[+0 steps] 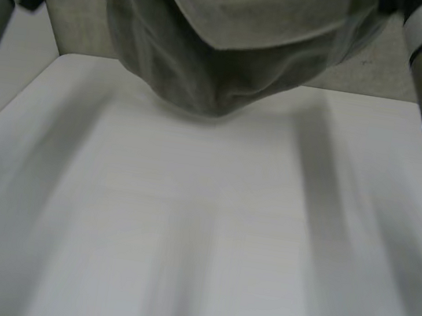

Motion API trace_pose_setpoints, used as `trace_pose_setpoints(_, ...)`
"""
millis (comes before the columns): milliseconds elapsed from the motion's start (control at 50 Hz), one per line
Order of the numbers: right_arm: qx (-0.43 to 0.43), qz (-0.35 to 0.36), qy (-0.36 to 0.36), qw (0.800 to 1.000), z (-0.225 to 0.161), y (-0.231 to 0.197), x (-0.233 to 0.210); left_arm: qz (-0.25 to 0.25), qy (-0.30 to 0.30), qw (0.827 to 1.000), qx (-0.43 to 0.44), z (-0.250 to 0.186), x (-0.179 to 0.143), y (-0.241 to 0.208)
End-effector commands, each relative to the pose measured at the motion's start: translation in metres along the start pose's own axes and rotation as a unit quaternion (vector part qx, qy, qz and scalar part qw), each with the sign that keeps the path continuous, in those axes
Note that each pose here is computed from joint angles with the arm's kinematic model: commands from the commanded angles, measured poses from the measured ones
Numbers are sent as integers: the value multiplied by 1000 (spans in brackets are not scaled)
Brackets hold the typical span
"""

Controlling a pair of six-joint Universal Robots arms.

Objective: Fold the towel.

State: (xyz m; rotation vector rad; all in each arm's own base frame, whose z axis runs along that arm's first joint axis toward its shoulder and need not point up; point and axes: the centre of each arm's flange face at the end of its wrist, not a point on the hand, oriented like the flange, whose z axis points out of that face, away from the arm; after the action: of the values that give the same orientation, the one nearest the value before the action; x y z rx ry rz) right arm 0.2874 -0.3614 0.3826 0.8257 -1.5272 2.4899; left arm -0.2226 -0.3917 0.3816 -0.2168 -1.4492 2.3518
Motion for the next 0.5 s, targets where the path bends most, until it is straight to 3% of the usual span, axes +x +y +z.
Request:
trace_pose_setpoints(20,-136,-55,-117,982,-44,69,-46,88,13,983,-159,-63,-3,91)
trace_pose_setpoints(80,-158,-66,-133,976,-53,80,-53,113,21,976,-184,-75,-3,103)
trace_pose_setpoints(120,-203,-82,-172,960,-74,101,-66,149,39,963,-223,-98,-2,122)
trace_pose_setpoints(300,-309,-85,-232,919,-124,128,-76,174,50,935,-305,-150,-4,149)
trace_pose_setpoints(360,-320,-84,-237,913,-131,127,-75,177,42,934,-306,-153,-9,144)
trace_pose_setpoints(500,-394,-65,-255,881,-152,140,-59,170,42,936,-306,-170,-24,126)
